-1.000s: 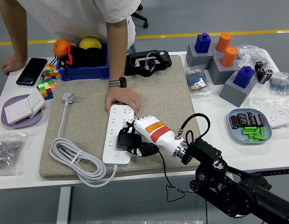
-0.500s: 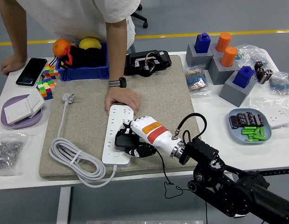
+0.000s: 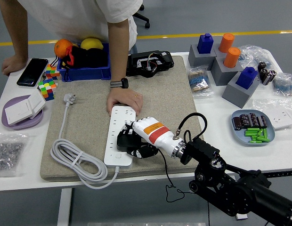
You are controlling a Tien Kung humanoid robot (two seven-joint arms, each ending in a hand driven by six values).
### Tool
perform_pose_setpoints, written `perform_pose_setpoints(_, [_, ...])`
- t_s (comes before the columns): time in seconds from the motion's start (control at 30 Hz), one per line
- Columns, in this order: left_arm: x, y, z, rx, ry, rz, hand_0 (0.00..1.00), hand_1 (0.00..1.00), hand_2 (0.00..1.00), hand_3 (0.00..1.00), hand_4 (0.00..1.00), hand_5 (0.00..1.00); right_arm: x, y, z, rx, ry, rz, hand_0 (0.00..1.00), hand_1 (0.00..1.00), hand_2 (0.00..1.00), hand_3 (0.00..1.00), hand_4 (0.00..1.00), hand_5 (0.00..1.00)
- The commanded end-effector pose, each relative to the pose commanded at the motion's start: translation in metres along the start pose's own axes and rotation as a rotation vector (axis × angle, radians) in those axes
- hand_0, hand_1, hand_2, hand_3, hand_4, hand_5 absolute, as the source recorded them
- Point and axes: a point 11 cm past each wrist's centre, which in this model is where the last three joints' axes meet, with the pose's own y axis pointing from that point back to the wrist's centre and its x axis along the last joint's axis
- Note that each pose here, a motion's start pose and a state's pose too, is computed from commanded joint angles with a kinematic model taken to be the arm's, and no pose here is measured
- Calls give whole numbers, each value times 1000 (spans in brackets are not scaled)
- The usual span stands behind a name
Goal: Press the white button,pick up the black plug,place it near the board,insert it into the board
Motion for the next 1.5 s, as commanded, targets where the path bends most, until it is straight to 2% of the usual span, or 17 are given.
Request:
perform_pose_setpoints(0.43, [0, 0, 2, -3, -2, 1, 649, 638, 630, 671, 493, 118, 6, -2, -2, 5, -60, 1, 439, 469, 516, 599, 850, 2])
perform_pose_setpoints(0.47, [0, 0, 2, -3, -1, 0, 648, 638, 629, 671, 493, 116, 6, -2, -2, 7, -64, 2, 472, 514, 549, 767, 998, 155])
perform_pose_setpoints(0.63, [-1, 0, 2, -4, 3, -1, 648, 638, 629, 671, 493, 116, 8, -2, -4, 16, -75, 13, 472, 514, 549, 767, 998, 155])
perform_pose_setpoints(0.67, [-1, 0, 2, -4, 3, -1, 648, 638, 629, 670, 494, 117, 9, -2, -4, 16, -77, 14, 529, 584, 607, 839, 998, 214])
perform_pose_setpoints(0.83, [-1, 1, 3, -5, 2, -1, 648, 638, 629, 670, 494, 117, 8, -2, -2, 9, -78, 13, 529, 584, 607, 839, 998, 214])
perform_pose_setpoints(0.87, [-1, 1, 3, -5, 2, -1, 648, 638, 629, 670, 494, 113, 8, -2, -1, 7, -77, 13, 578, 637, 663, 874, 998, 255])
perform_pose_setpoints(1.03, [-1, 1, 4, -7, 6, -2, 648, 638, 629, 670, 494, 113, 8, -2, -2, 6, -80, 13, 578, 637, 663, 874, 998, 255])
perform_pose_setpoints(1.07, [-1, 1, 4, -8, 7, -2, 648, 638, 628, 670, 494, 114, 10, -2, -3, 9, -85, 18, 604, 653, 670, 884, 998, 271])
perform_pose_setpoints(1.5, [-2, 1, 4, -6, 5, -3, 648, 638, 629, 669, 493, 109, 27, 1, -7, 37, -129, 90, 624, 660, 669, 873, 998, 285])
